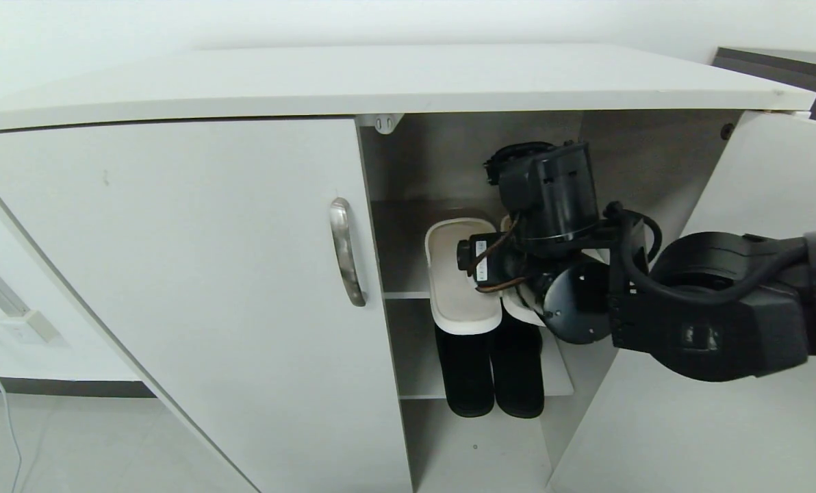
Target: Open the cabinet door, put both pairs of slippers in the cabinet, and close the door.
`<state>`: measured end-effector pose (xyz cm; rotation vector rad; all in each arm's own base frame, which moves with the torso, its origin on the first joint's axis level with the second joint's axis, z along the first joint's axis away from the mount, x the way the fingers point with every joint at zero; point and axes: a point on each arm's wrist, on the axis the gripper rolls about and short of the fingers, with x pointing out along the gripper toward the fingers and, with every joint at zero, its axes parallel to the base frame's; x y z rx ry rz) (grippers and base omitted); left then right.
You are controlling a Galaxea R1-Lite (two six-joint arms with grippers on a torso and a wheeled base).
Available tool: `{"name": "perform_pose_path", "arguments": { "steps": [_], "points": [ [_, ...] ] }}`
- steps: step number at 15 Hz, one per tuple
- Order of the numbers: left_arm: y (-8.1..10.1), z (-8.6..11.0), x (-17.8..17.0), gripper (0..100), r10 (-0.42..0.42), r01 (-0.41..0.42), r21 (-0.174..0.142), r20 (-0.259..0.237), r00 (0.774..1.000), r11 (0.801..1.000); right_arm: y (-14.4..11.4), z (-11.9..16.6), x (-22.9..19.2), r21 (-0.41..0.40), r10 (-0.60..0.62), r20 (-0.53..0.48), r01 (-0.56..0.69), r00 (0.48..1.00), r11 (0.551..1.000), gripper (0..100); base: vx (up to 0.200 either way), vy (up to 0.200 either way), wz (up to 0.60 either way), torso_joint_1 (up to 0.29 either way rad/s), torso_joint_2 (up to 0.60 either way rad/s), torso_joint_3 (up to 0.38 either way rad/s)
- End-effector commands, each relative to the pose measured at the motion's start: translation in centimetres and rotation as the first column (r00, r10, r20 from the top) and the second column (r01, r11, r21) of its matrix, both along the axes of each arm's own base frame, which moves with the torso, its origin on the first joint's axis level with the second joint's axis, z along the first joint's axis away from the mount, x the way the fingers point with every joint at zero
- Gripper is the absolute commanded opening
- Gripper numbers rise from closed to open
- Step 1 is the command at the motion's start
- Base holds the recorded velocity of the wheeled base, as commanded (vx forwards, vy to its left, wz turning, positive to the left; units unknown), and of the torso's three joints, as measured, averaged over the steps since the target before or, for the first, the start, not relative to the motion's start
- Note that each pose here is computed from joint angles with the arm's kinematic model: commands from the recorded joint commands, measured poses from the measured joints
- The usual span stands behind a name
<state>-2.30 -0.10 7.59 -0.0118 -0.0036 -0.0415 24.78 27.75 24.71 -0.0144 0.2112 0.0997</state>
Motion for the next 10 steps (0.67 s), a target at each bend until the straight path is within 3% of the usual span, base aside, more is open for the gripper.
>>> {"name": "perform_pose_path", "arguments": {
  "steps": [1, 4, 5, 10],
  "points": [
    [0.0, 0.0, 0.0, 0, 0.0, 0.0, 0.0, -0.001, 1.0, 1.0, -1.4, 0.9, -2.4, 0.018, 0.029, 0.012, -0.03, 0.999, 0.999, 100, 0.0, 0.0, 0.0, 0.0, 0.0, 0.0],
    [0.0, 0.0, 0.0, 0, 0.0, 0.0, 0.0, -0.001, 1.0, 1.0, -2.6, 1.0, -5.0, 0.045, 0.081, 0.039, -0.082, 0.996, 0.996, 100, 0.0, 0.0, 0.0, 0.0, 0.0, 0.0],
    [0.0, 0.0, 0.0, 0, 0.0, 0.0, 0.0, -0.001, 1.0, 1.0, -3.6, 1.1, -6.9, 0.071, 0.17, 0.048, -0.173, 0.984, 0.982, 100, 0.0, 0.0, 0.0, 0.0, 0.0, 0.0],
    [0.0, 0.0, 0.0, 0, 0.0, 0.0, 0.0, -0.001, 1.0, 1.0, -6.7, -0.2, -9.4, 0.09, 0.38, -0.013, -0.377, 0.925, 0.922, 100, 0.0, 0.0, 0.0, 0.0, 0.0, 0.0]
  ]
}}
